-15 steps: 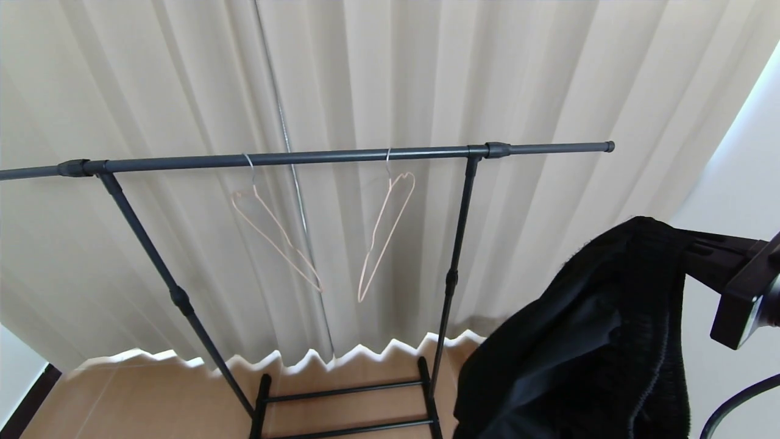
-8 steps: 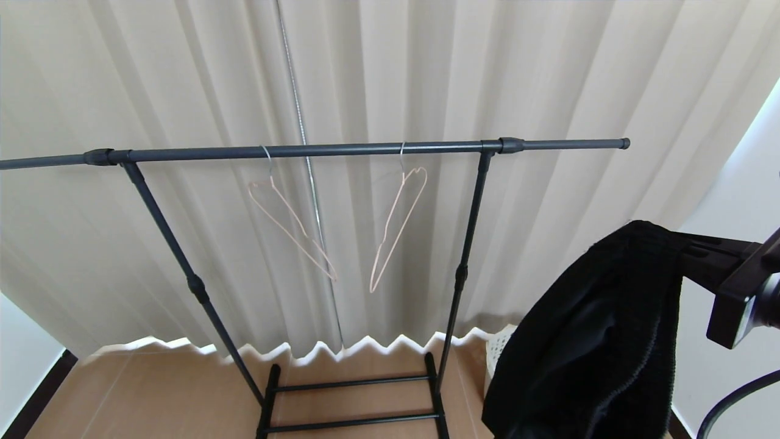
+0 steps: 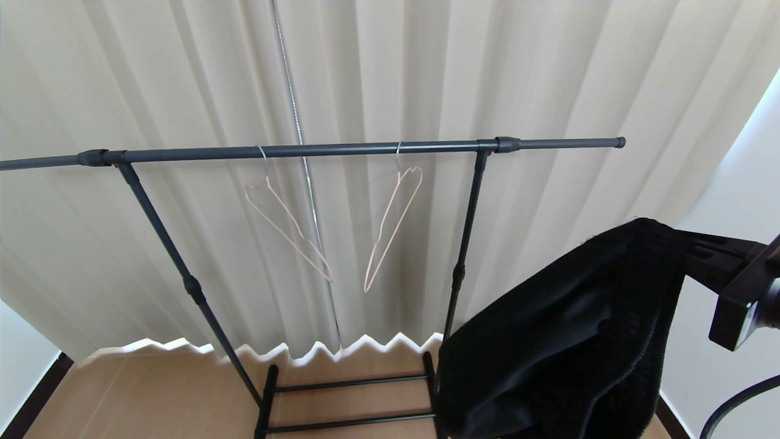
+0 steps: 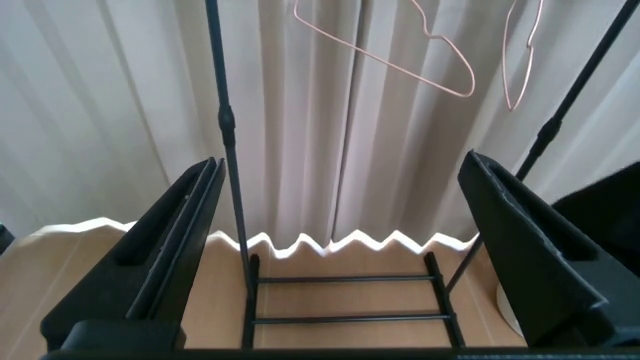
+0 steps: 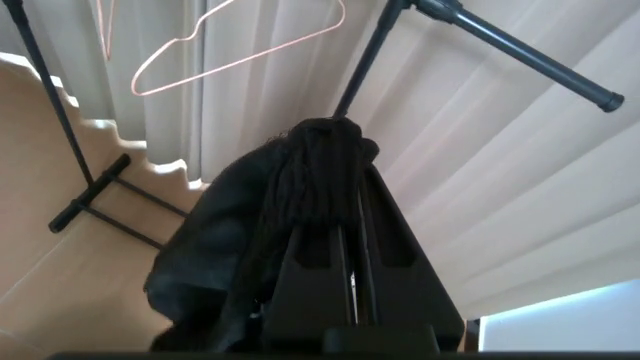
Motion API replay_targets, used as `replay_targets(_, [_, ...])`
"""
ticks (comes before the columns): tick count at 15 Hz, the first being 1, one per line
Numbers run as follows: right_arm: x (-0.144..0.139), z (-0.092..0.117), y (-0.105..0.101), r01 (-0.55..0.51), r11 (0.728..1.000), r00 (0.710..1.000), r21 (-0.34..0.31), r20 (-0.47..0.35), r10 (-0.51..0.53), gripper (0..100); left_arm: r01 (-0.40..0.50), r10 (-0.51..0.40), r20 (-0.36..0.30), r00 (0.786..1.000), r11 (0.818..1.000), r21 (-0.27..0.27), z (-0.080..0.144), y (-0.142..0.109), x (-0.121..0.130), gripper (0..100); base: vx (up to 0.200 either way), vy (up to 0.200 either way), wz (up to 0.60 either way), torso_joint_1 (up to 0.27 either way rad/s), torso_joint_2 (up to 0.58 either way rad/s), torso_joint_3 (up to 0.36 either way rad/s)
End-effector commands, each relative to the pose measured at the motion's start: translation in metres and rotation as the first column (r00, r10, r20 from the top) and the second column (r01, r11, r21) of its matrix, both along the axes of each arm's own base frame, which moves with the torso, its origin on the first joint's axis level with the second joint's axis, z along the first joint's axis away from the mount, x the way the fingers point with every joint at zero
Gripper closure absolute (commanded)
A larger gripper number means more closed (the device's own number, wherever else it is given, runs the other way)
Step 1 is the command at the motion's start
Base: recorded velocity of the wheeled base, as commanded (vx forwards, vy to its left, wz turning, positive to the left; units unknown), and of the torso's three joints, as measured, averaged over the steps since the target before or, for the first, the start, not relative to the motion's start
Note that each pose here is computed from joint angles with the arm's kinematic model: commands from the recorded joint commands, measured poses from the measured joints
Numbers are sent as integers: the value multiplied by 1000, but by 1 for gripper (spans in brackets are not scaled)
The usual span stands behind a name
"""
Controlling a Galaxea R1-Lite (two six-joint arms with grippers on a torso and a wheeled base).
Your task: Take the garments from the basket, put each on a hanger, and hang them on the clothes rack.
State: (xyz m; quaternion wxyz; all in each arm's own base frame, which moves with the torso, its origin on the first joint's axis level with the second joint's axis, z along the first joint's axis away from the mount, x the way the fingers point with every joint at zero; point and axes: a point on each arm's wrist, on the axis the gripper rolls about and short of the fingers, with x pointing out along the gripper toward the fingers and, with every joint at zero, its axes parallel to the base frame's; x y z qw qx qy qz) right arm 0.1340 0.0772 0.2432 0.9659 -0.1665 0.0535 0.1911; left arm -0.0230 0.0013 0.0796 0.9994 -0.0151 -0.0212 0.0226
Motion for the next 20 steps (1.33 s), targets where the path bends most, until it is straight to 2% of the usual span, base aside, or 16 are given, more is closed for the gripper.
replay_targets(1, [4, -8, 3, -3, 1000, 1000, -8, -10, 3, 100, 1, -1, -3, 1000, 1000, 1, 0, 0, 0, 0, 0, 0, 0, 0, 0, 0])
replay_targets(3, [10, -11, 7, -3, 1000, 1000, 1, 2, 3, 100, 7, -7, -7, 1000, 1000, 20, -1, 0, 0, 0, 0, 0, 0, 0, 0, 0])
replay_targets(6, [18, -18, 25, -57, 998, 998, 4, -17, 57, 100, 13, -11, -86, 996, 1000, 22, 1, 0, 6, 0, 0, 0, 0, 0, 0, 0])
replay_targets(8, [22, -18, 44, -107, 989, 994, 100, -17, 109, 100, 20, -11, -178, 984, 999, 47, 2, 0, 14, 0, 0, 0, 0, 0, 0, 0])
replay_targets(10, [25, -11, 55, -114, 968, 992, 223, -29, 123, 100, 41, -6, -292, 956, 993, 113, 3, 0, 24, 0, 0, 0, 0, 0, 0, 0])
replay_targets(11, [26, -7, 59, -114, 957, 991, 265, -39, 129, 100, 95, -42, -347, 937, 986, 135, 3, -1, 28, 0, 0, 0, 0, 0, 0, 0])
replay_targets(12, [30, -3, 63, -110, 948, 991, 298, -45, 129, 100, 165, -90, -387, 918, 972, 166, 10, -2, 35, 0, 0, 0, 0, 0, 0, 0])
replay_targets(13, [33, -4, 67, -109, 944, 990, 310, -55, 132, 100, 246, -174, -404, 898, 960, 135, 25, -4, 45, 0, 0, 0, 0, 0, 0, 0])
replay_targets(14, [35, -7, 74, -118, 944, 987, 308, -66, 145, 100, 351, -290, -419, 861, 933, 75, 40, -8, 56, 0, 0, 0, 0, 0, 0, 0])
replay_targets(15, [38, -11, 79, -116, 948, 986, 296, -82, 146, 100, 433, -382, -445, 810, 901, 13, 50, -12, 69, 0, 0, 0, 0, 0, 0, 0])
replay_targets(16, [41, -13, 85, -123, 949, 984, 291, -89, 154, 100, 475, -435, -458, 775, 879, -31, 57, -16, 78, 0, 0, 0, 0, 0, 0, 0])
replay_targets(17, [43, -13, 100, -136, 949, 981, 286, -93, 169, 100, 547, -555, -457, 695, 821, -165, 72, -32, 101, 0, 0, 0, 0, 0, 0, 0])
replay_targets(19, [49, -14, 114, -119, 953, 984, 277, -95, 150, 100, 568, -636, -444, 631, 769, -293, 79, -54, 128, 0, 0, 0, 0, 0, 0, 0])
replay_targets(20, [52, -15, 123, -100, 957, 986, 271, -99, 132, 100, 571, -664, -436, 608, 747, -341, 77, -69, 147, 0, 0, 0, 0, 0, 0, 0])
